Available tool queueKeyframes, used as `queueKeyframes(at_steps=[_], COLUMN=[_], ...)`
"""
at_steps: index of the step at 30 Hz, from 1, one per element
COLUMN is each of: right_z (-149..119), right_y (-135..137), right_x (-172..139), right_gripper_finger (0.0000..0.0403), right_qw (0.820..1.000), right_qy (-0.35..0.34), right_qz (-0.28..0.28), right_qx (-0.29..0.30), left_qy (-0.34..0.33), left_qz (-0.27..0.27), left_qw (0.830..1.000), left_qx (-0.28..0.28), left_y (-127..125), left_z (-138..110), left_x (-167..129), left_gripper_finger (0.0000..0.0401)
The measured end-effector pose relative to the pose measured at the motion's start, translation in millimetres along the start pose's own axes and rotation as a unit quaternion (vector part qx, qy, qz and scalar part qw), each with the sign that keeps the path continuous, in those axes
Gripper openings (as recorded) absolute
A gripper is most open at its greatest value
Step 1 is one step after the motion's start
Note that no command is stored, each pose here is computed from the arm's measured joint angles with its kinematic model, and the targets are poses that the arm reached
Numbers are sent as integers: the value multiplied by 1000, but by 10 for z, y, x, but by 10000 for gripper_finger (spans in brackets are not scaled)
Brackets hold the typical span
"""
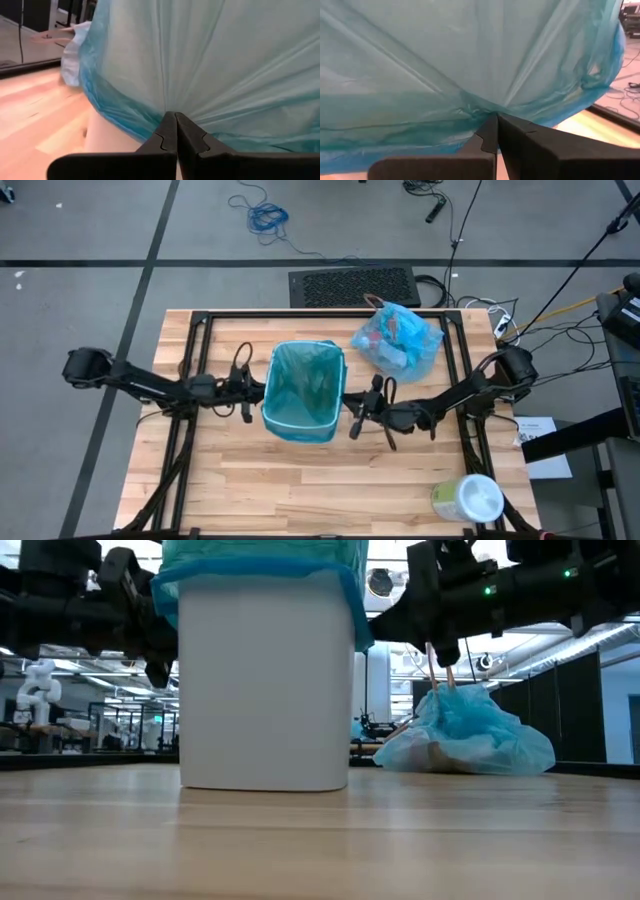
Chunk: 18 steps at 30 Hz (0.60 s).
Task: Place trash/remove bag and relplace
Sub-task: Insert a blue trash bag into the trash bin
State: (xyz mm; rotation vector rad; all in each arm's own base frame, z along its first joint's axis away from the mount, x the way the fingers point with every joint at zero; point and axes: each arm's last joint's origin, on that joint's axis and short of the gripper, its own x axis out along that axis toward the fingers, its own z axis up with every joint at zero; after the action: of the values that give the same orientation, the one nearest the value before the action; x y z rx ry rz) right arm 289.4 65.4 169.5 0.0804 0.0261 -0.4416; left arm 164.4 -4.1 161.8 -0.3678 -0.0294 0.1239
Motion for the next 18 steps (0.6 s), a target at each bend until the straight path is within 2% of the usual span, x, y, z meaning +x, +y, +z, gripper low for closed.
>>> queueKeyframes(at_steps=[8, 18], right_z=[-65, -176], right_y=[-9, 13], right_x=[4, -39], right_gripper_finger=[0, 0], right_qw=[1000, 997], right_qy=[20, 66], right_qz=[-10, -6], right_qx=[-14, -41], left_qy=[6, 30], left_qz=[-4, 19], left_qw=[1000, 999], left_qx=[3, 0], left_y=[-27, -17], left_z=[-90, -192], left_x=[59, 86], left_gripper_finger=[0, 0])
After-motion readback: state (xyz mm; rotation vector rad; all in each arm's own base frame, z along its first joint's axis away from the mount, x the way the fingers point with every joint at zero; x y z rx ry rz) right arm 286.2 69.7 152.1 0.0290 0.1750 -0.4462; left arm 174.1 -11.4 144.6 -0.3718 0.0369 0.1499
